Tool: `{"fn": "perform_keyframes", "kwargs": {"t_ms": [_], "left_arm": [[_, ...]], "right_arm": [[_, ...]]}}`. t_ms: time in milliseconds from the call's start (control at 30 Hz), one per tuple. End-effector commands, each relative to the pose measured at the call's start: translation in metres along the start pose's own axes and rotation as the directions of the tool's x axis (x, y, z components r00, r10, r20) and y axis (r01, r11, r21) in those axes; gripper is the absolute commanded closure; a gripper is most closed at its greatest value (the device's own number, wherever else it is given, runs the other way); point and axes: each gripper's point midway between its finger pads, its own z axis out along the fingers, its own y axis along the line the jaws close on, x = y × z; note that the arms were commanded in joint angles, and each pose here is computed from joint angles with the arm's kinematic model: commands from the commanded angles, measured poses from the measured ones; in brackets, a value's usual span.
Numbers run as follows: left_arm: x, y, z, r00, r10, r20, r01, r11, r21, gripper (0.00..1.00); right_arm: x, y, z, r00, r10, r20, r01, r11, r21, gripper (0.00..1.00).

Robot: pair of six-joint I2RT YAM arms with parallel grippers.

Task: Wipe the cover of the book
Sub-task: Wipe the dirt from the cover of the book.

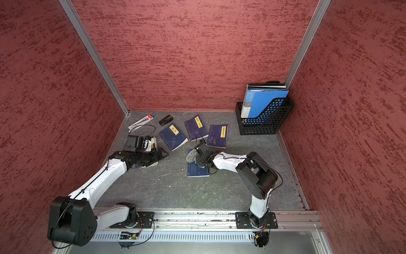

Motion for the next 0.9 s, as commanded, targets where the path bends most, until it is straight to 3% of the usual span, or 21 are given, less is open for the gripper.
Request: {"fn": "perform_keyframes", "kwargs": {"t_ms": [0, 133, 267, 667, 867], "left_arm": [[-0.005, -0.005, -0.006, 1.000, 0.025, 0.017, -0.025, 1.000, 0.010, 0.12], [-0.008, -0.007, -0.007, 0.999, 0.028, 0.022, -0.028, 1.000, 0.013, 0.12], [-0.010, -0.008, -0.009, 0.999, 0.036, 0.023, -0.036, 0.999, 0.007, 0.12], [-0.016, -0.008, -0.009, 0.999, 0.043, 0.022, -0.042, 0.999, -0.009, 0.11], [-0.017, -0.007, -0.011, 0.999, 0.045, 0.029, -0.044, 0.999, -0.017, 0.11]], "right_arm": [[0.005, -0.018, 0.018, 0.999, -0.008, -0.049, 0.009, 1.000, 0.025, 0.96], [-0.006, -0.021, 0.021, 0.999, -0.028, -0.043, 0.029, 0.999, 0.029, 0.96], [0.006, -0.015, 0.017, 0.997, -0.021, -0.073, 0.020, 1.000, -0.022, 0.96], [0.123, -0.005, -0.029, 0.970, 0.015, -0.244, -0.034, 0.997, -0.076, 0.96], [0.109, -0.023, -0.013, 0.979, 0.016, -0.204, -0.022, 0.999, -0.028, 0.96]]}}
